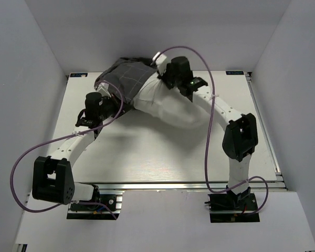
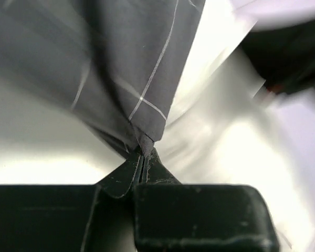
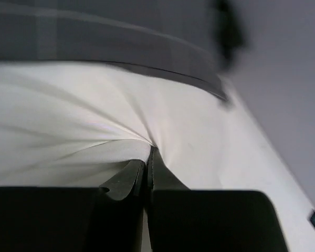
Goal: Put the pillow into the pillowcase
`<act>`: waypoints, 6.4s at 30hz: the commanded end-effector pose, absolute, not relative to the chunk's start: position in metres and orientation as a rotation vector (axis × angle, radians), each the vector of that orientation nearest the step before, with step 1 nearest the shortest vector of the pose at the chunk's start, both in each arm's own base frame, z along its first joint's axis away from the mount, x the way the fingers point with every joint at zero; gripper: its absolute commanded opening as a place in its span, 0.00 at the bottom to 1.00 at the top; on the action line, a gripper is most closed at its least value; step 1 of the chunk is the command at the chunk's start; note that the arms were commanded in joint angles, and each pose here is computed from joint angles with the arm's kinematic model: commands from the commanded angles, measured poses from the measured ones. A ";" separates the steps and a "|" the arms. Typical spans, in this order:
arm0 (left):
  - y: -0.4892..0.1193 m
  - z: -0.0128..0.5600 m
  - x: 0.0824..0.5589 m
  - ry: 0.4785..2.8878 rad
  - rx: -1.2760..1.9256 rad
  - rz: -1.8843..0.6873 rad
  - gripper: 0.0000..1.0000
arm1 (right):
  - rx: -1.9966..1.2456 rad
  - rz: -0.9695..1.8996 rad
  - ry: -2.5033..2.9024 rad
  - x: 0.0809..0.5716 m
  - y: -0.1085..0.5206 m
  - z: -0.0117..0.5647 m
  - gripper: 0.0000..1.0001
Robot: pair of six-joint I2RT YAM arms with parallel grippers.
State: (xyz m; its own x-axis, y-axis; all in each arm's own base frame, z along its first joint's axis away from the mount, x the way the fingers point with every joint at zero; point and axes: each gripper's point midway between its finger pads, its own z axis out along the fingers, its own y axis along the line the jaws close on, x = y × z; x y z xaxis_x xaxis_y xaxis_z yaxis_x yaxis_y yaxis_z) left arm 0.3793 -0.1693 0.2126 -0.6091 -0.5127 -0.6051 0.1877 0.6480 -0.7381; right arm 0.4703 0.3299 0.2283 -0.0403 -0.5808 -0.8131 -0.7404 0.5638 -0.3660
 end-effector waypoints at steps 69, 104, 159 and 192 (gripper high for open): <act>-0.217 0.315 0.401 2.226 0.089 -0.709 0.73 | -0.148 0.566 1.751 0.399 0.165 0.343 0.79; -0.199 0.170 0.402 2.544 0.384 0.142 0.61 | 0.207 0.790 2.424 0.410 0.080 0.119 0.89; -0.305 0.496 0.390 1.398 -0.090 -1.780 0.00 | -0.734 0.857 1.247 0.332 0.321 0.542 0.00; -0.166 0.285 0.297 1.874 -0.637 -1.320 0.00 | -0.914 1.101 1.474 0.214 0.400 0.429 0.00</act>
